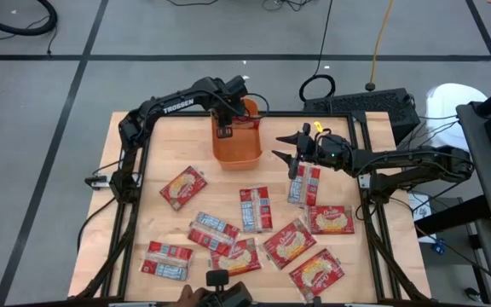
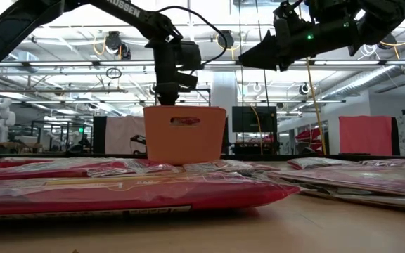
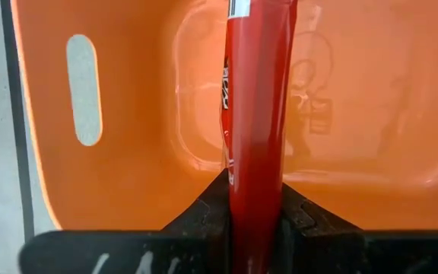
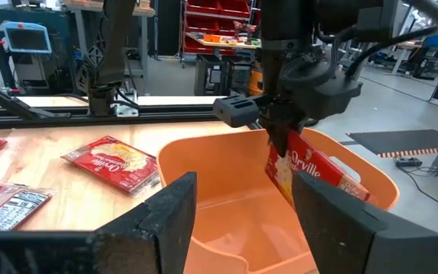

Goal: Sort popcorn bags into baskets
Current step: Put the red popcorn bag into the orange bin

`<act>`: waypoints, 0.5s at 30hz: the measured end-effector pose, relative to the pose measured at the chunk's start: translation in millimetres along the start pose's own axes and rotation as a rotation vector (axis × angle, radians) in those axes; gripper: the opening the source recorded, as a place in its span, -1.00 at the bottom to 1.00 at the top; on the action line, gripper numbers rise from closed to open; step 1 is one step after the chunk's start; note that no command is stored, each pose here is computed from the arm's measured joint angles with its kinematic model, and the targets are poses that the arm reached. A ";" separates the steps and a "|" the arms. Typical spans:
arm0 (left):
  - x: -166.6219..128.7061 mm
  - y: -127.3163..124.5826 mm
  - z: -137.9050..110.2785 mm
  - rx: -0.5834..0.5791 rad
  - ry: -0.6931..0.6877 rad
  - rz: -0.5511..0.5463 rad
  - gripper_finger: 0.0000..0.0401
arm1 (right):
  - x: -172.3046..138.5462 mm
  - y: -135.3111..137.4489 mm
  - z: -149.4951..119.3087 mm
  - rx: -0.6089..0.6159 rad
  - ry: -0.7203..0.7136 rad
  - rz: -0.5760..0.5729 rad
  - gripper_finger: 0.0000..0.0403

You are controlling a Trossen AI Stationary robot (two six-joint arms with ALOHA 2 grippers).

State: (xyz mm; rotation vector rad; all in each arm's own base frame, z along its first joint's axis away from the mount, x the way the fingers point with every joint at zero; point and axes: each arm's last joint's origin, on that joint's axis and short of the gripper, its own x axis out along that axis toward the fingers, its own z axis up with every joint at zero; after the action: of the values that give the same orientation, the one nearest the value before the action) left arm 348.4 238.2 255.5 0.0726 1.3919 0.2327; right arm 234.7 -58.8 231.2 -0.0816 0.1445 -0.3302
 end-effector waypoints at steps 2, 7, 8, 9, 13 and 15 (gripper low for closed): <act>0.0 0.0 0.0 -0.009 0.000 -0.001 -0.76 | 0.0 0.0 0.0 0.000 0.000 0.000 0.04; -0.1 0.0 0.1 -0.016 -0.001 -0.002 -0.64 | 0.0 0.0 0.0 0.000 0.000 0.000 0.04; -0.1 0.1 0.2 -0.020 -0.002 0.001 -0.58 | 0.0 0.0 0.0 0.000 0.000 0.000 0.04; -0.1 0.6 0.5 -0.025 -0.003 0.011 -0.51 | 0.0 0.0 0.0 0.000 0.000 0.000 0.04; -0.2 2.4 2.5 -0.038 -0.015 0.043 -0.25 | 0.0 0.0 0.0 0.000 0.000 0.000 0.04; -0.2 3.5 3.5 -0.027 -0.020 0.067 -0.14 | 0.0 0.0 0.0 0.000 0.000 0.000 0.04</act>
State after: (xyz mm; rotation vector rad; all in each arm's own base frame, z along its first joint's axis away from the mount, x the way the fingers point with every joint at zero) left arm 351.3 241.9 257.0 0.0984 1.3677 0.3058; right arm 234.7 -58.8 231.2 -0.0816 0.1442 -0.3303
